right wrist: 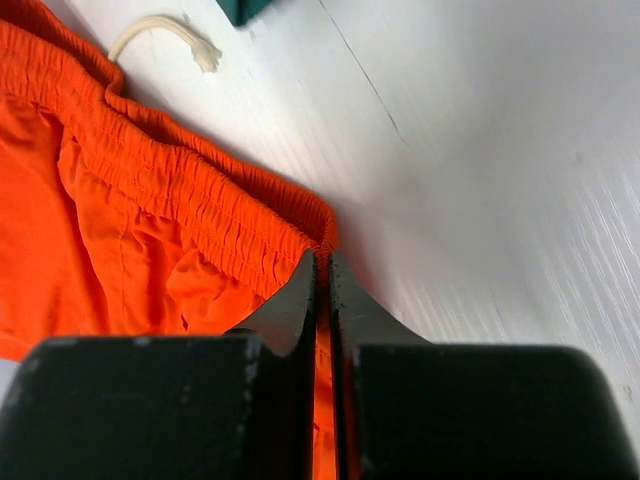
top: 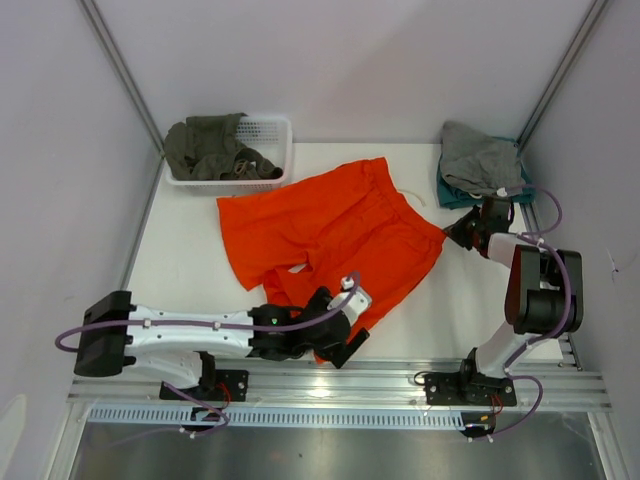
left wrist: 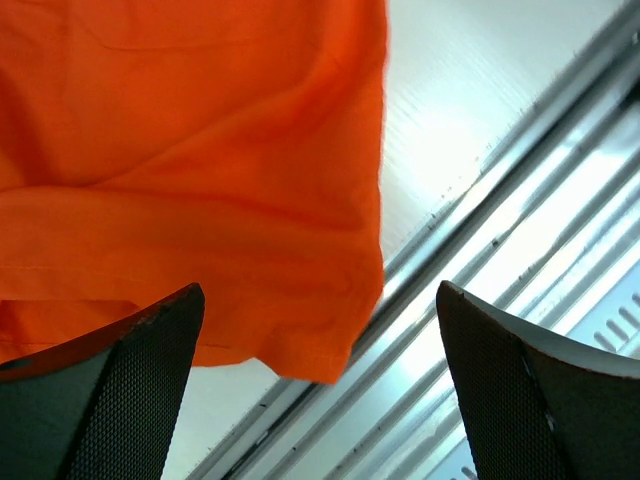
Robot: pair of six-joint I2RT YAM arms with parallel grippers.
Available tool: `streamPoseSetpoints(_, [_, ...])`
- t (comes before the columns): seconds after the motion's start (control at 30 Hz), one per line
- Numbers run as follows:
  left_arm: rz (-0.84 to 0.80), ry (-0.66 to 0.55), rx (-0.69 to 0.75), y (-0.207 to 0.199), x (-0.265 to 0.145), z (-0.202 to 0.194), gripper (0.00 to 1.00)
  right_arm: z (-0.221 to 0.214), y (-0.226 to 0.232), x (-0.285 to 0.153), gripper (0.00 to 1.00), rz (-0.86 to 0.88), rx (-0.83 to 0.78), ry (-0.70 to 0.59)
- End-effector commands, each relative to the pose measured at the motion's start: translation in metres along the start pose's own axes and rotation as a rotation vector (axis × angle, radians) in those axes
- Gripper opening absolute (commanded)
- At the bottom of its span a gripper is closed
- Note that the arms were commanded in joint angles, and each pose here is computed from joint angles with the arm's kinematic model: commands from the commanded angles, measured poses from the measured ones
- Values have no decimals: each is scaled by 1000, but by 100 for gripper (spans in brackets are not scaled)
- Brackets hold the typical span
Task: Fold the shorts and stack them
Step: Fold the shorts
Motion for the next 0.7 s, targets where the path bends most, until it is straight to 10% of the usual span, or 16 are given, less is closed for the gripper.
streamPoseSetpoints(0.0, [-15, 16, 92, -13, -3, 5, 99, 24, 21, 7, 0, 40, 4, -48])
streamPoseSetpoints(0.67, [-47, 257, 208, -48, 40, -42, 48, 32, 16, 17, 0, 19, 19, -51])
Point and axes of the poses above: each gripper's point midway between its finger pads, its own x axis out along the fingers, its own y axis along the line the jaws close on, z = x × y, the point moved 3 cm from there along -x, back along the fingers, and after that the axes turned 8 degrees about x, right-handed, at the moved point
